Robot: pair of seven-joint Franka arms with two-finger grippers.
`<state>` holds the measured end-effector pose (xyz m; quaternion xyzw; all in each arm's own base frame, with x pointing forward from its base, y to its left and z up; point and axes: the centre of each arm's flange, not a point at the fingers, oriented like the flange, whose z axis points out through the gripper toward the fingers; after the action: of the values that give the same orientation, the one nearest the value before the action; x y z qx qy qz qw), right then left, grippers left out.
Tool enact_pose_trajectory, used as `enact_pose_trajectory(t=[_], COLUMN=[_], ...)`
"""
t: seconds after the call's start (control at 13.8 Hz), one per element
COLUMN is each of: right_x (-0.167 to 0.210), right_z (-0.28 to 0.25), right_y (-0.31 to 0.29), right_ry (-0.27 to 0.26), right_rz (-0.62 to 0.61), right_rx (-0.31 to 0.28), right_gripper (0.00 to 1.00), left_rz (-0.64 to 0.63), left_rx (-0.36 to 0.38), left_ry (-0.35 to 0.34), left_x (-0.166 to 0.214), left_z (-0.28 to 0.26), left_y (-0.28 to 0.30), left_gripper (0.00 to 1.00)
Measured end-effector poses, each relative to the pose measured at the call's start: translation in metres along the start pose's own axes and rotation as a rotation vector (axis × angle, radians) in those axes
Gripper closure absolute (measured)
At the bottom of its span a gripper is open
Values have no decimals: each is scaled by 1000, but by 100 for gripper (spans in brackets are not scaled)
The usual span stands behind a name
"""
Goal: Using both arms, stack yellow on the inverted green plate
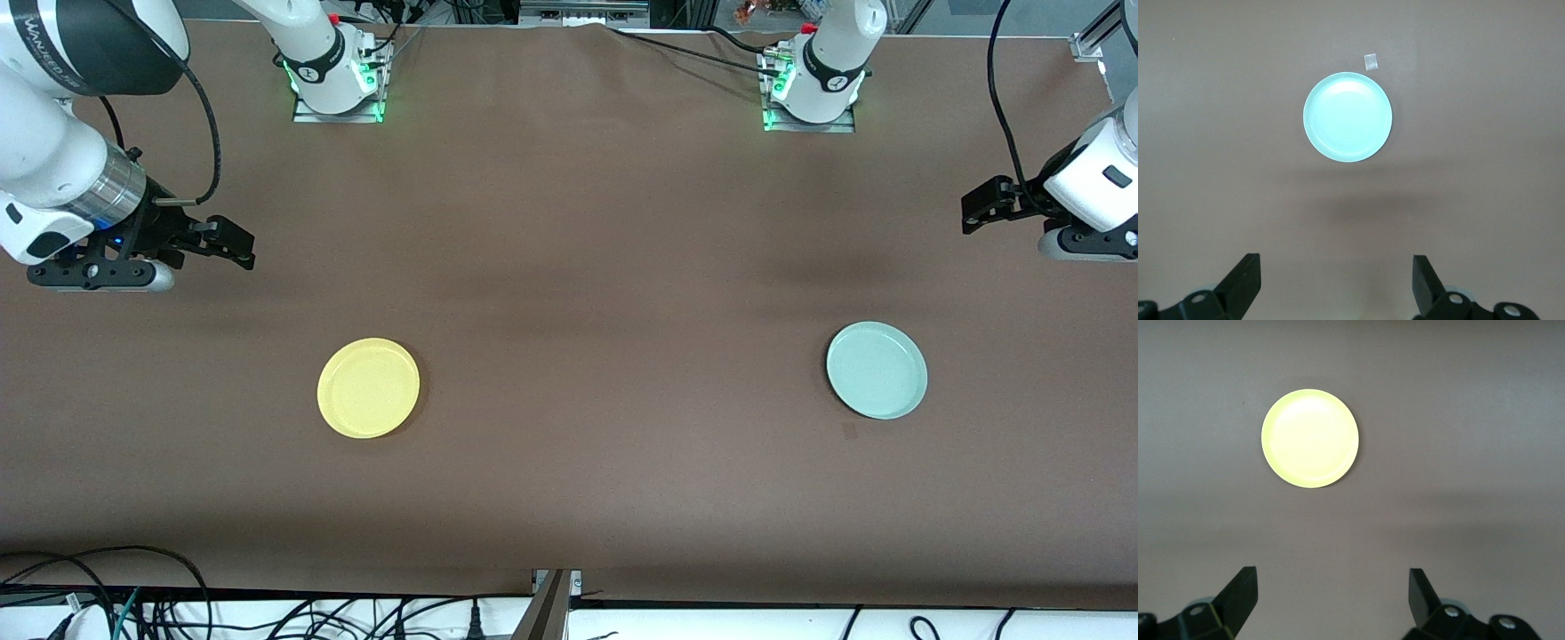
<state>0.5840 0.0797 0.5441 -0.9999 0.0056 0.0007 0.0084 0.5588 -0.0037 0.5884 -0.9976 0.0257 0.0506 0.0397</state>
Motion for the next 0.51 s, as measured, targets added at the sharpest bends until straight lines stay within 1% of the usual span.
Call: enact_pose_trajectory(t=[0.51], right_x=[-1], right_z=[-3], right_y=[3], right_ry=[5], right_rz=[5], right_rx=[1], right_gripper=[0], left_rz=[0], left_rx=[0], left_ry=[0], left_x=[0], left_z=[0], left_y=[0], left_gripper=[0])
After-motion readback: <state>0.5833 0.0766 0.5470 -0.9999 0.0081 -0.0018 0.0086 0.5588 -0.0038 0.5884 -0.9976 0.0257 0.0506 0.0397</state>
